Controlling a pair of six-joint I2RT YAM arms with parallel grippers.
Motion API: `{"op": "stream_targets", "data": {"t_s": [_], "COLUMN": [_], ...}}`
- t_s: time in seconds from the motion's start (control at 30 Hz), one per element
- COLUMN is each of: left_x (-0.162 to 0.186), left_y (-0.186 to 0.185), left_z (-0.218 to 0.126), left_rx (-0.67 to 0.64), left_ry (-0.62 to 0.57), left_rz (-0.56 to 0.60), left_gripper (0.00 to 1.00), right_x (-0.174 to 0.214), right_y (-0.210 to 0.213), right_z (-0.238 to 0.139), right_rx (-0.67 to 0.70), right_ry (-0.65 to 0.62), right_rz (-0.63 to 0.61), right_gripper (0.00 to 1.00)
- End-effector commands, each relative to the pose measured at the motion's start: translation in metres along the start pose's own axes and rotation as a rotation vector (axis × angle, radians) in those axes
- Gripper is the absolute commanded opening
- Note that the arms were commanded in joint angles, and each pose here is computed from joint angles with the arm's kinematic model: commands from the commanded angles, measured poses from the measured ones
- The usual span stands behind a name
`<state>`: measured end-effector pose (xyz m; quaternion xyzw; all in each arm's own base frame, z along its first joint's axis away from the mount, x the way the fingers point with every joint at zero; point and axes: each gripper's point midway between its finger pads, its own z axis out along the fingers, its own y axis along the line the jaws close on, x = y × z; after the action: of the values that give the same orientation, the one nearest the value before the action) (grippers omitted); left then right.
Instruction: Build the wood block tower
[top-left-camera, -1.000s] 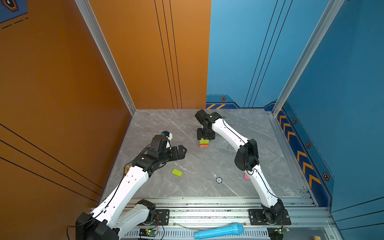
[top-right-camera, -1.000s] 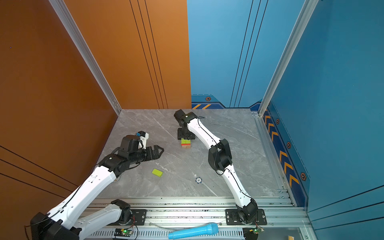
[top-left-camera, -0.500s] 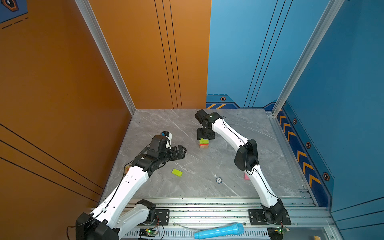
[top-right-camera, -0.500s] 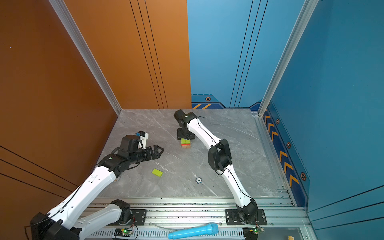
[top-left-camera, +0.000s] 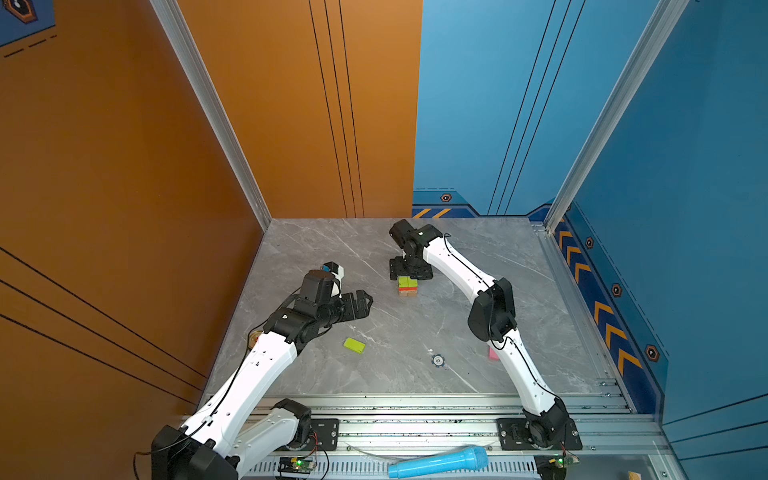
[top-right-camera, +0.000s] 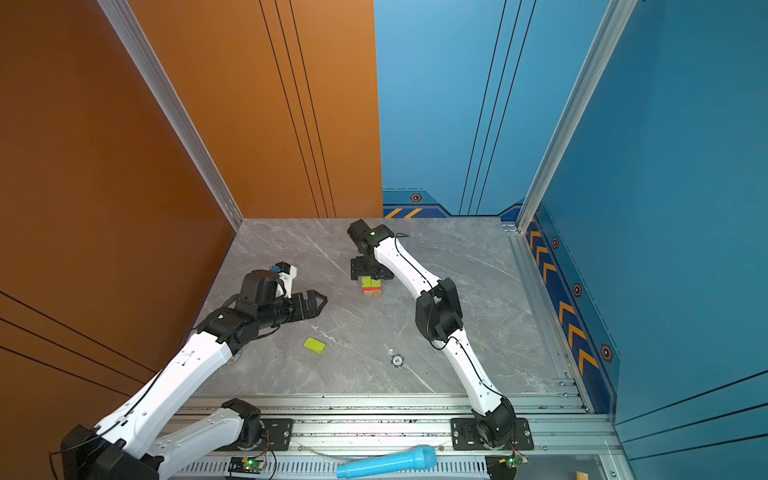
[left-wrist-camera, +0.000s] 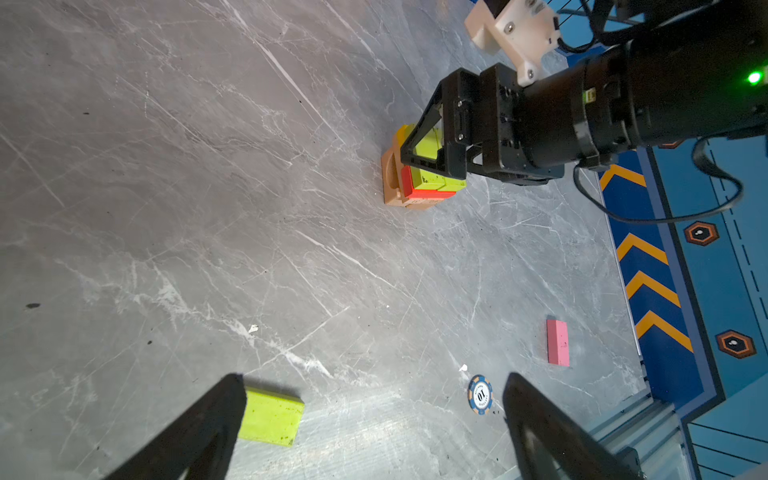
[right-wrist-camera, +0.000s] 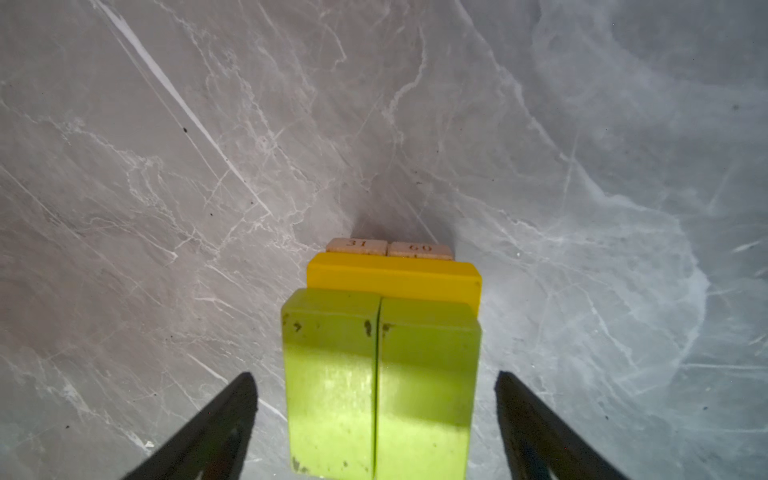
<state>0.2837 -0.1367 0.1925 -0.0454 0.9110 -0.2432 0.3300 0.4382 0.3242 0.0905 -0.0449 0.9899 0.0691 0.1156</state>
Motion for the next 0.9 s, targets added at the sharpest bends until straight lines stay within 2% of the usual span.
{"op": "stream_targets", "data": {"t_s": [0.0,0.07,0.23,0.43,0.6,0.87], "left_x": [-0.002,-0.003,-0.005,0.004,0.027,0.080], "left_y": [0.001,0.000,-0.003,-0.013,-0.034,-0.069], "left_z": [-0.003,-0.005,-0.016,-0.033,-0.039,-0.039], "left_rx": [0.011,0.013,0.018,0.038,0.063,0.035], "left_ry": [-0.008,-0.013,-0.029,-0.040,-0.025,-0.021], "left_rz": [-0.007,-0.006,-0.003,-0.004,0.050,0.203], "left_gripper": [0.98,0.98,0.98,0.98,0.98,0.98], "right_x": [-0.011,-0.016,-0.022,0.006,0.055,0.144], "right_y": [0.004,0.001,-0.007,-0.034,-0.071,-0.140], "right_z": [-0.040,-0.057,-0.109,-0.150,-0.150,-0.137], "right_rx": [-0.025,-0.031,-0.038,0.005,0.021,0.035], "right_ry": [-0.067,-0.101,-0.191,-0.236,-0.236,-0.214], "right_rz": [-0.010,-0.007,-0.017,-0.026,0.021,0.108], "right_gripper": [0.96,1.00,1.00,1.00,1.00,1.00]}}
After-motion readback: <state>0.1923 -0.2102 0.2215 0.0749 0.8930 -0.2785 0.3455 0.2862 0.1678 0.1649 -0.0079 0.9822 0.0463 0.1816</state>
